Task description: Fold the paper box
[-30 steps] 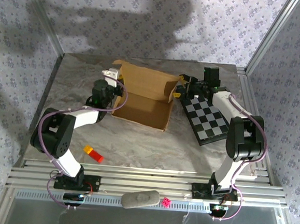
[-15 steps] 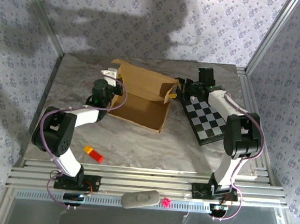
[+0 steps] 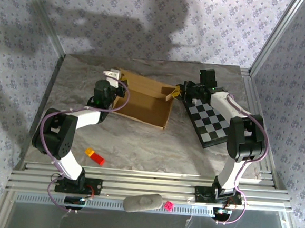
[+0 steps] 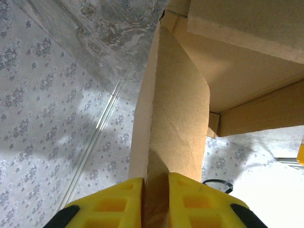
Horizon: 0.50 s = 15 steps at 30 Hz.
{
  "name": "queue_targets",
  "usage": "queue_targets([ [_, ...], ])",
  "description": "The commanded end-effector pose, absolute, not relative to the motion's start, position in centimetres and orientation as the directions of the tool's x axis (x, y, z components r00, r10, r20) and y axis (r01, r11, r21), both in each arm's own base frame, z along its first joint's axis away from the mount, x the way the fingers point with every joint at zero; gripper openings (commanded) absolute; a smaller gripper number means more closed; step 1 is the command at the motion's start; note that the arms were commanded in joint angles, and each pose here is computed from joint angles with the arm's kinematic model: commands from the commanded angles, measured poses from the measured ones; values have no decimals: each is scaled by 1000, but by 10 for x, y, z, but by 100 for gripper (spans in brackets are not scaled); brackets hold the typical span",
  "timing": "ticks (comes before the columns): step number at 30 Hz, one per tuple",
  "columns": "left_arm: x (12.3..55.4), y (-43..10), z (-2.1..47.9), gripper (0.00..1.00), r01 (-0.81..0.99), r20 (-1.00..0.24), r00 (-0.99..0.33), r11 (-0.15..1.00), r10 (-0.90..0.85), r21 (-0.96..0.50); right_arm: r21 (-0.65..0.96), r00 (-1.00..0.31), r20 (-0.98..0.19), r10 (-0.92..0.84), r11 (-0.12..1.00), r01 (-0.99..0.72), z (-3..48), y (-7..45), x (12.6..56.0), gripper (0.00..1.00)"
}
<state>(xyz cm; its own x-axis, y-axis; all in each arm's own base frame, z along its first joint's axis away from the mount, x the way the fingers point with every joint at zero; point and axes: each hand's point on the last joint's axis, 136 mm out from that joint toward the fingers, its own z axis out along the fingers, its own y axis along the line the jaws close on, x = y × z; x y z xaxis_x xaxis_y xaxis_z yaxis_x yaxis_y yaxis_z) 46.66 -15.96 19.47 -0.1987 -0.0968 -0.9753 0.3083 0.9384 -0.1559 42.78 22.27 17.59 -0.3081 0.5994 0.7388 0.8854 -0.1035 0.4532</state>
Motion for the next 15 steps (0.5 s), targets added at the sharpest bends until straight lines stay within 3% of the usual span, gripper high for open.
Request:
queue_targets([
  [1, 460, -183, 221, 37, 403, -981, -165, 900, -105, -164, 467, -322, 737, 595, -103, 878, 190, 231, 430, 11],
  [9, 435, -179, 241, 61, 371, -937, -283, 878, -203, -302, 471, -315, 731, 606, -112, 875, 186, 228, 439, 0],
  [15, 398, -153, 276, 64, 196, -832, -404, 852, -381, -486, 491, -344, 704, 621, -76, 868, 184, 216, 445, 0],
])
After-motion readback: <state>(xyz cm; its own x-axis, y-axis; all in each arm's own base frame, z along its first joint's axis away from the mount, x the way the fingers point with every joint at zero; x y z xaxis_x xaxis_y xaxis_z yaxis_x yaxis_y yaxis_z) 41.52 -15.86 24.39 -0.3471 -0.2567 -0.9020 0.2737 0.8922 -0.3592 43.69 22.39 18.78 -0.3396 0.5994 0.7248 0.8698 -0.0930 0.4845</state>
